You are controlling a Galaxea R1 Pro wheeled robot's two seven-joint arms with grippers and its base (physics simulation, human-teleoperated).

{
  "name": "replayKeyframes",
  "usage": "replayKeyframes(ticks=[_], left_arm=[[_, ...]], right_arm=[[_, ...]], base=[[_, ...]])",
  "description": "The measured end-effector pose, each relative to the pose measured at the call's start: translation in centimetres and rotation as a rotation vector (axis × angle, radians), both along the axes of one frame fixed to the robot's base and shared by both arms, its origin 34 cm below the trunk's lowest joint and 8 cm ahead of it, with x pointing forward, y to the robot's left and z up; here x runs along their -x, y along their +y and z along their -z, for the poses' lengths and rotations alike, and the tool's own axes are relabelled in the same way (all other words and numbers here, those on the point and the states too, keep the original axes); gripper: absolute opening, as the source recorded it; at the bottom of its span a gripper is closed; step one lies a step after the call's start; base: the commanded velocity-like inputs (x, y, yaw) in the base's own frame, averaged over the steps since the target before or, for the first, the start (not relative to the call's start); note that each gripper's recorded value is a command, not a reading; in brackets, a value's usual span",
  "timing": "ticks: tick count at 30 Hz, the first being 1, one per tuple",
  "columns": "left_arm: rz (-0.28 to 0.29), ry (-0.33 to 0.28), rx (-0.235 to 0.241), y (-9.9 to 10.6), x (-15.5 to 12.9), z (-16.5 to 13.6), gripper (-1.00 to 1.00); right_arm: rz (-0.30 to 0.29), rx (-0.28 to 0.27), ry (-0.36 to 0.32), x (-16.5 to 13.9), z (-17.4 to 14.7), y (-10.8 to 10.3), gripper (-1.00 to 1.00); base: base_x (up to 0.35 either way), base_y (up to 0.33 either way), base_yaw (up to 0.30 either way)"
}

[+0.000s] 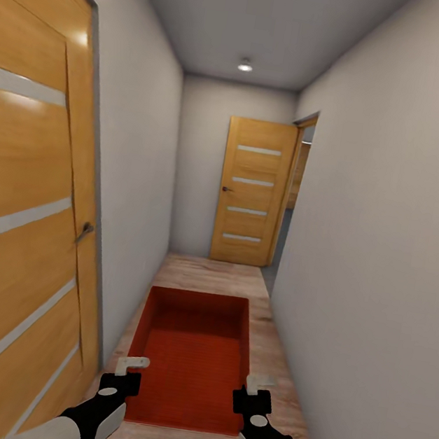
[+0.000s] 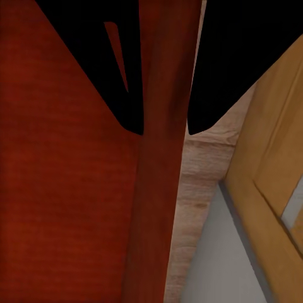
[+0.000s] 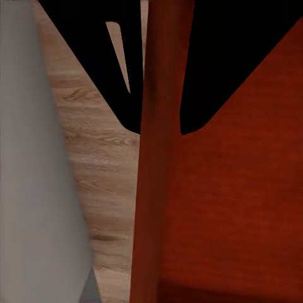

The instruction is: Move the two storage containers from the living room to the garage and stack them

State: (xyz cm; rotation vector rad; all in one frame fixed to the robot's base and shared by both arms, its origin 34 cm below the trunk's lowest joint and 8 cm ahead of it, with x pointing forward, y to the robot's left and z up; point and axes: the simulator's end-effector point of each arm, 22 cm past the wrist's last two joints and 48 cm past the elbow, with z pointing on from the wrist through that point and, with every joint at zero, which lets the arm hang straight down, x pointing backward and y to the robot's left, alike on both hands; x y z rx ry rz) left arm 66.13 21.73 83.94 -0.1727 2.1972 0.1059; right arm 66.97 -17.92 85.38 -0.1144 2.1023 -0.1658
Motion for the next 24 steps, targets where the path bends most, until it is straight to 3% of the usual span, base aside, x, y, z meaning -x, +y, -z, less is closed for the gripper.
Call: replayKeyframes(ticks=[24], left_arm=[[-0.001,0.000,0.000,0.00,0.00,0.01,-1.00]], right_arm=[[-0.001,0.001,0.000,-0.02,-0.02,0.00,-1.00]], base=[[0.322,0.000,0.002]])
